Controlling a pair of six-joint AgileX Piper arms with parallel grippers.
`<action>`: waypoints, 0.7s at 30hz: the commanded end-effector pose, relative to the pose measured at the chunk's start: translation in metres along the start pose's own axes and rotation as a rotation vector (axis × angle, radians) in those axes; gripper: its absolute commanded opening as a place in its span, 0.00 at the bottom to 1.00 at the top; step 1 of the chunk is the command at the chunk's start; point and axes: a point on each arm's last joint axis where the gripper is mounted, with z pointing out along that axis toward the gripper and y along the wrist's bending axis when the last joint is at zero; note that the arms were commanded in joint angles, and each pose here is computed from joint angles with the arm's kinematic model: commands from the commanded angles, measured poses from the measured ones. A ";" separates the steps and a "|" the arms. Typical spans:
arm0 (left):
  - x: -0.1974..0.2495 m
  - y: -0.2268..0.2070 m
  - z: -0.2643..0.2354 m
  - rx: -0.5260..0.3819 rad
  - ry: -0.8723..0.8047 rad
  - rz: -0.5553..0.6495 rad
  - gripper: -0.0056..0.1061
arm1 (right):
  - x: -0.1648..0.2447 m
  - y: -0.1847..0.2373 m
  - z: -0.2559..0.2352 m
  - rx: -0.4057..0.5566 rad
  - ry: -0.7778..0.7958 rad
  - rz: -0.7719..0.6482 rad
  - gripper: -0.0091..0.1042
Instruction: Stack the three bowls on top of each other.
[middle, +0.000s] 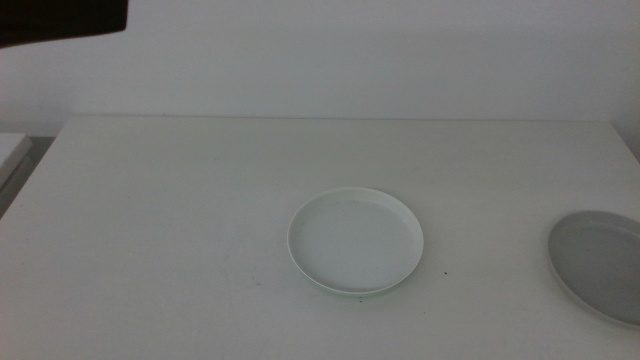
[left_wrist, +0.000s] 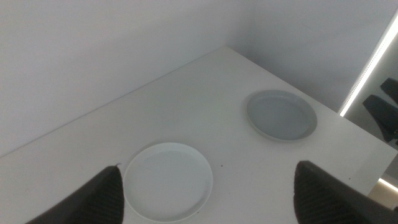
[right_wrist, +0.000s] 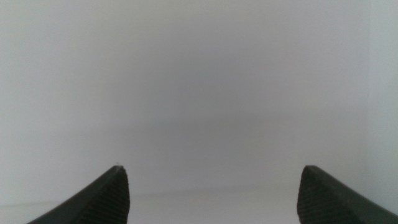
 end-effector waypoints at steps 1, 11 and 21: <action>-0.001 0.000 0.000 -0.003 -0.014 -0.005 0.89 | -0.007 0.001 -0.001 -0.002 0.025 0.043 0.90; -0.001 0.000 0.000 -0.003 -0.014 -0.005 0.89 | -0.119 0.018 0.054 -0.016 0.559 0.130 0.90; -0.001 0.000 0.000 -0.003 -0.014 -0.005 0.89 | -0.182 0.026 0.091 -0.031 0.883 0.103 0.90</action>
